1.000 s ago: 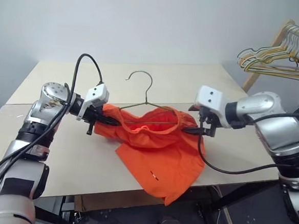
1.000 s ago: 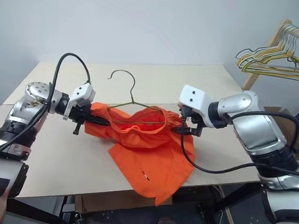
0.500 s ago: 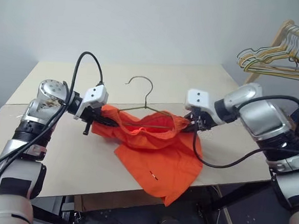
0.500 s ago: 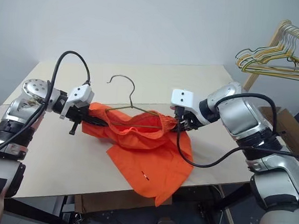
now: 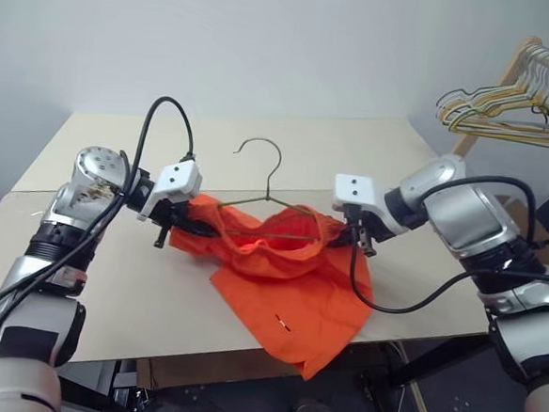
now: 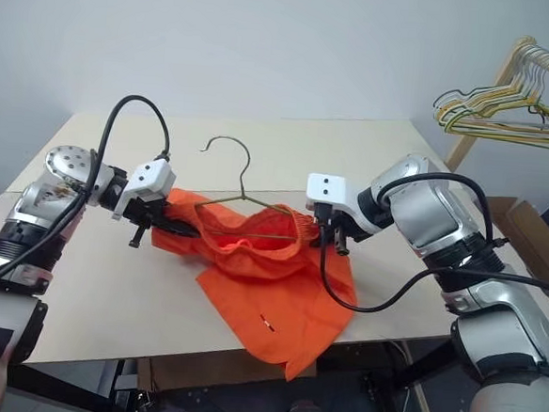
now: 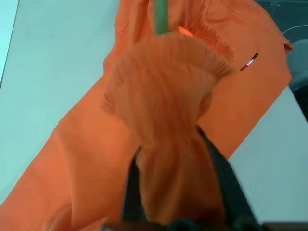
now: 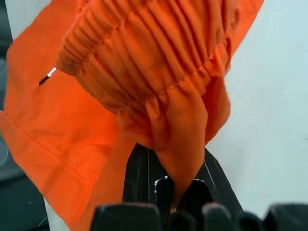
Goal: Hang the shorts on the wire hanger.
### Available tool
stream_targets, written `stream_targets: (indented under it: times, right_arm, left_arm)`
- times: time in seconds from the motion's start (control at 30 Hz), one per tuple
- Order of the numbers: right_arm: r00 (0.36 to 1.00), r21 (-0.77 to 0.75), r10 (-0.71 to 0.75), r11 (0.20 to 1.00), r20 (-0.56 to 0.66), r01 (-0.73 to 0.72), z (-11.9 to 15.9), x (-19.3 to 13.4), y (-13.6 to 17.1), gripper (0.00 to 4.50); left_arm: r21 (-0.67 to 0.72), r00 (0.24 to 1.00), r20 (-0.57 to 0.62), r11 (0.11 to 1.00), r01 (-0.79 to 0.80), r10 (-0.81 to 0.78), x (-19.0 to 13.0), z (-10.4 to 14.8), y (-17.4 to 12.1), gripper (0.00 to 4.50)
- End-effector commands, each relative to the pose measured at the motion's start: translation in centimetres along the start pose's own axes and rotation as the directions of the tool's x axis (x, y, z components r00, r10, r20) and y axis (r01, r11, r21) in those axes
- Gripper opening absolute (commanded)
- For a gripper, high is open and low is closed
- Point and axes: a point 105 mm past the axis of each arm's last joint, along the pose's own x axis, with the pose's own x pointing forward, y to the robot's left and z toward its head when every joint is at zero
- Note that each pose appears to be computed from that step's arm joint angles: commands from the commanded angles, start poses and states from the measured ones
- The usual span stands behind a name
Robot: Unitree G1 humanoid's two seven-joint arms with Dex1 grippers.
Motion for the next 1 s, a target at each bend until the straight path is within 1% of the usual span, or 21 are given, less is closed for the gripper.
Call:
stream_targets:
  times: [0.03, 0.17, 0.27, 0.3, 0.4, 0.43, 0.47, 0.53, 0.57, 0.6, 0.63, 0.67, 0.73, 0.8, 0.9, 1.0]
  right_arm:
    - [0.998, 0.045, -0.009, 0.999, 0.06, 0.006, 0.2, -1.2, 0.7, 0.0]
    - [0.995, 0.233, -0.046, 0.972, 0.087, 0.025, -2.6, -1.8, 2.3, 0.0]
    - [0.988, 0.411, -0.128, 0.908, 0.083, 0.083, -5.4, -2.6, 3.5, 0.0]
    - [0.985, 0.461, -0.156, 0.881, 0.078, 0.103, -6.2, -2.8, 3.9, 0.0]
    - [0.969, 0.593, -0.241, 0.789, 0.055, 0.163, -8.2, -4.0, 5.0, 0.0]
    - [0.96, 0.64, -0.278, 0.745, 0.039, 0.189, -8.9, -4.6, 5.4, 0.0]
    - [0.953, 0.669, -0.302, 0.714, 0.028, 0.207, -9.4, -5.0, 5.8, 0.0]
    - [0.924, 0.753, -0.382, 0.603, -0.018, 0.264, -10.8, -6.4, 6.4, 0.0]
    - [0.909, 0.788, -0.416, 0.546, -0.038, 0.283, -11.3, -7.0, 6.6, 0.0]
    - [0.892, 0.821, -0.448, 0.485, -0.064, 0.302, -11.9, -7.7, 6.9, 0.0]
    - [0.878, 0.839, -0.472, 0.443, -0.081, 0.315, -12.3, -8.1, 7.0, 0.0]
    - [0.869, 0.849, -0.487, 0.419, -0.091, 0.323, -12.5, -8.3, 7.2, 0.0]
    - [0.823, 0.873, -0.545, 0.312, -0.16, 0.376, -14.3, -9.3, 7.1, 0.0]
    - [0.762, 0.885, -0.602, 0.188, -0.239, 0.426, -16.1, -10.4, 7.0, 0.0]
    - [0.676, 0.876, -0.654, 0.04, -0.341, 0.481, -18.0, -11.8, 6.6, 0.0]
    - [0.571, 0.854, -0.695, -0.12, -0.437, 0.507, -19.5, -13.5, 5.8, 0.0]
  left_arm:
    - [0.06, 0.997, 0.07, 0.998, -0.036, 0.032, -1.0, 2.3, 0.8, 2.02]
    - [0.025, 0.978, 0.148, 0.988, -0.152, 0.147, -2.9, 3.3, 2.1, 3.31]
    - [-0.02, 0.945, 0.222, 0.97, -0.241, 0.24, -4.6, 4.1, 2.7, 4.25]
    - [-0.041, 0.93, 0.255, 0.964, -0.263, 0.264, -5.0, 4.5, 2.8, 4.47]
    - [-0.102, 0.865, 0.359, 0.936, -0.337, 0.351, -5.6, 5.8, 3.1, 4.47]
    - [-0.14, 0.833, 0.423, 0.934, -0.327, 0.355, -5.7, 6.8, 2.8, 4.47]
    - [-0.164, 0.812, 0.464, 0.936, -0.312, 0.353, -5.7, 7.4, 2.5, 4.47]
    - [-0.2, 0.751, 0.588, 0.953, -0.226, 0.301, -5.5, 9.7, 0.9, 4.47]
    - [-0.208, 0.723, 0.629, 0.958, -0.199, 0.286, -5.3, 10.6, 0.3, 4.47]
    - [-0.221, 0.691, 0.668, 0.96, -0.172, 0.277, -5.2, 11.5, -0.2, 4.47]
    - [-0.232, 0.668, 0.691, 0.96, -0.156, 0.275, -5.2, 12.1, -0.5, 4.47]
    - [-0.242, 0.655, 0.704, 0.959, -0.145, 0.276, -5.1, 12.5, -0.7, 4.47]
    - [-0.254, 0.607, 0.748, 0.961, -0.112, 0.269, -5.1, 13.6, -1.2, 4.47]
    - [-0.26, 0.575, 0.774, 0.961, -0.097, 0.267, -5.2, 14.3, -1.5, 4.47]
    - [-0.26, 0.557, 0.787, 0.962, -0.09, 0.265, -5.1, 14.8, -1.7, 4.47]
    - [-0.266, 0.552, 0.792, 0.961, -0.076, 0.262, -4.9, 14.9, -1.7, 4.47]
